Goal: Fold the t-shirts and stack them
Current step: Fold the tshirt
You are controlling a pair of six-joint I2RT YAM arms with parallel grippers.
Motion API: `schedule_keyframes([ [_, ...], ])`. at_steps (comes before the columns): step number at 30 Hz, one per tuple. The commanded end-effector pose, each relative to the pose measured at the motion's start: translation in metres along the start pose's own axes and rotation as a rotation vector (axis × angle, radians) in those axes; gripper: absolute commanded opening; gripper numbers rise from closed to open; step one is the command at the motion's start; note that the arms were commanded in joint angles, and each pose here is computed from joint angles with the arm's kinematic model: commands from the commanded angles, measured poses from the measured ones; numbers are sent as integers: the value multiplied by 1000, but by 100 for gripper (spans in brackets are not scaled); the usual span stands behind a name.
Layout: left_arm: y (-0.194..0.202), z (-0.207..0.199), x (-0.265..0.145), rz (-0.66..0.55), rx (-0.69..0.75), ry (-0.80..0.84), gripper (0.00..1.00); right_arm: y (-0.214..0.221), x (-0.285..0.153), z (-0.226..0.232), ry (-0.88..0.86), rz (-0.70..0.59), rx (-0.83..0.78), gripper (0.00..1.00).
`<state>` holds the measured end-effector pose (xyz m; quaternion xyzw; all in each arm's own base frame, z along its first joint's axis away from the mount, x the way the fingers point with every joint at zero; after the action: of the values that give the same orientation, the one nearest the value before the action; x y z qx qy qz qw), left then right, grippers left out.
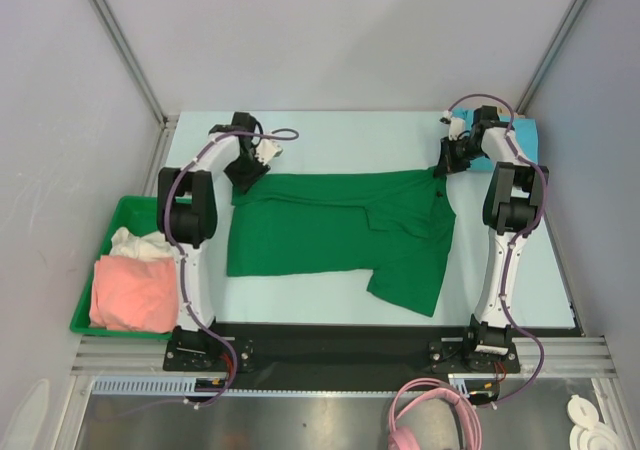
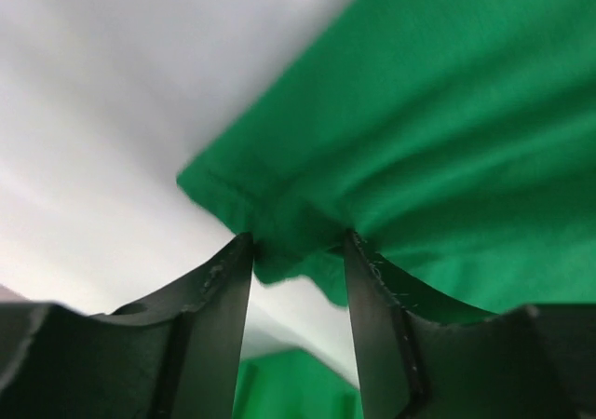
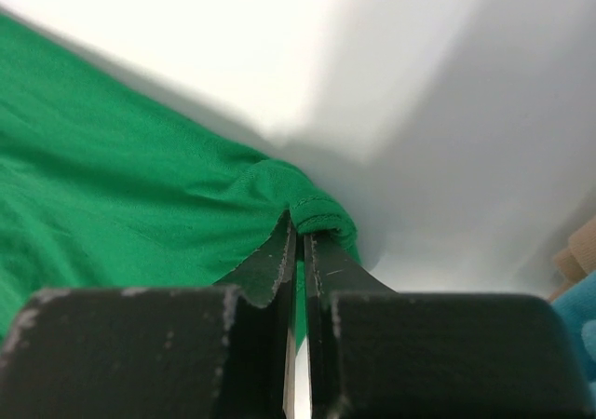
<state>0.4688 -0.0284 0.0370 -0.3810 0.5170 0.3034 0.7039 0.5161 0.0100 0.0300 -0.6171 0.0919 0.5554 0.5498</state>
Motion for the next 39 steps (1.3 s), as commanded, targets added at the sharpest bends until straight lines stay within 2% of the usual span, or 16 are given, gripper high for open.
schedule_keyframes([
  [1, -9, 4, -59, -116, -18, -3, 51, 3, 2, -3, 17, 6, -18, 4],
  [5, 1, -2, -80, -130, -20, 0, 52, 3, 2, 3, 1, 6, -15, 5],
  [9, 23, -16, -70, -72, -18, 38, 48, -1, 3, 5, -3, -1, -17, 5],
  [14, 32, -29, -54, -37, -37, 111, 46, -3, 2, 9, -9, -7, -19, 6],
  [21, 33, -10, -33, -8, -115, 134, 46, -1, 1, 12, -12, 0, -21, 6],
  [28, 42, -7, -12, 30, -128, 149, 45, 1, 2, 14, -7, 11, -31, 6],
  [32, 39, -8, -8, 26, -128, 156, 40, 0, 4, 18, -8, 19, -43, 6],
  [39, 34, -7, -13, 9, -127, 159, 41, 0, 7, 19, -8, 23, -48, 6],
])
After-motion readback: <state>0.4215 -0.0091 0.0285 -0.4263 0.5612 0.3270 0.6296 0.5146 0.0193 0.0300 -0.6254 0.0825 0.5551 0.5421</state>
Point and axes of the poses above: each gripper's point midway between its finger pads, its own x axis out along the fingers, its own z axis along the line the jaws close on, y = z × x, the point moved 1 cm from there along -x, back along the fingers, and after that the axes turned 14 degrees about -x, right-handed, at the moved point
